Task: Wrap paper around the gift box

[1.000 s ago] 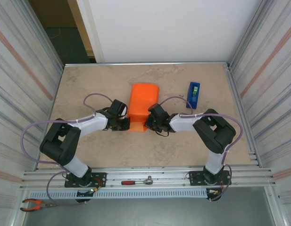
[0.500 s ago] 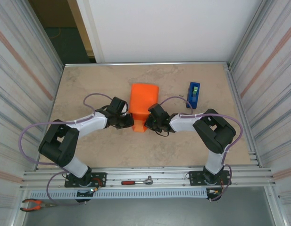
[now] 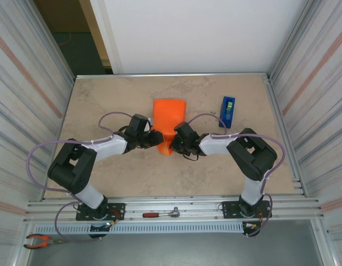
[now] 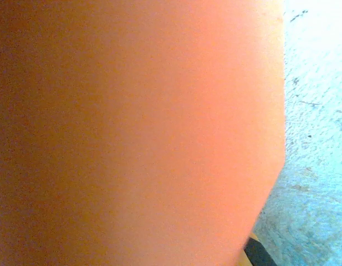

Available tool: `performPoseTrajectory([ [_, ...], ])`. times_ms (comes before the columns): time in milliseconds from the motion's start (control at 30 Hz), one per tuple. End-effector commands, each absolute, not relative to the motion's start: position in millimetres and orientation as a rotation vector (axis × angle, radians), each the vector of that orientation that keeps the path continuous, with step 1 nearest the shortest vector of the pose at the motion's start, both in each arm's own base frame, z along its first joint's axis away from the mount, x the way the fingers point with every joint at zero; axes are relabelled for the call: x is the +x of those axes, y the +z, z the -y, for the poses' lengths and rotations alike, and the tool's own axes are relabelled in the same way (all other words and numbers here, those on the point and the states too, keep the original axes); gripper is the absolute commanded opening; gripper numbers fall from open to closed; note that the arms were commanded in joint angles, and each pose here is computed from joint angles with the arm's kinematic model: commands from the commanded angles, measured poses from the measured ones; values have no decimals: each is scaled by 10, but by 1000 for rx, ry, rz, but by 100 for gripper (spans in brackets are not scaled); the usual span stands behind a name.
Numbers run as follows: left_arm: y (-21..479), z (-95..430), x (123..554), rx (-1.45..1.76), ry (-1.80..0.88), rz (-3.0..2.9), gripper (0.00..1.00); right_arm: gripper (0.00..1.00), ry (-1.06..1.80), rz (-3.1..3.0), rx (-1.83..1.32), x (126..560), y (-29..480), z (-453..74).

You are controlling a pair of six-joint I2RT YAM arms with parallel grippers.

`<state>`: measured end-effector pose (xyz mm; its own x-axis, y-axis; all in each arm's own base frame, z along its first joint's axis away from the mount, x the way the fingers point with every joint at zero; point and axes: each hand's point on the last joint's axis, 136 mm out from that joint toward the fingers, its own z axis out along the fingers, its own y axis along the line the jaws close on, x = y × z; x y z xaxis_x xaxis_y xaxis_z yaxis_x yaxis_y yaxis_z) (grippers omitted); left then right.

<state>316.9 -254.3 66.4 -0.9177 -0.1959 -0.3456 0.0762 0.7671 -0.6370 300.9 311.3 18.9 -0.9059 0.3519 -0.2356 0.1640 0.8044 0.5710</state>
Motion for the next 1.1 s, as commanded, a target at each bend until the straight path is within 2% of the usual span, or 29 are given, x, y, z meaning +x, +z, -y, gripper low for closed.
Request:
performPoseTrajectory([
  [0, 661, 2645, 3207, -43, -996, -2519, 38, 0, 695, -2749, 409, 2821, -67, -2984],
  [400, 499, 2657, 3158, 19, -947, -2518, 40, 0, 686, -2753, 406, 2826, -58, -2988],
  [600, 782, 2694, 3116, 113, -987, -2462, 40, 0, 680, -2757, 402, 2817, -58, -2980],
  [833, 931, 2243, 2886, 33, -869, -2447, 40, 0, 669, -2757, 403, 2792, -61, -2938],
  [867, 898, 2144, 2858, -5, -837, -2461, 37, 0, 670, -2756, 401, 2789, -55, -2939],
  [1000, 676, 1858, 2784, -116, -739, -2517, 12, 0, 671, -2759, 401, 2783, -62, -2940],
  [1067, 583, 1804, 2779, -146, -720, -2544, 8, 0, 674, -2760, 399, 2781, -57, -2948],
])
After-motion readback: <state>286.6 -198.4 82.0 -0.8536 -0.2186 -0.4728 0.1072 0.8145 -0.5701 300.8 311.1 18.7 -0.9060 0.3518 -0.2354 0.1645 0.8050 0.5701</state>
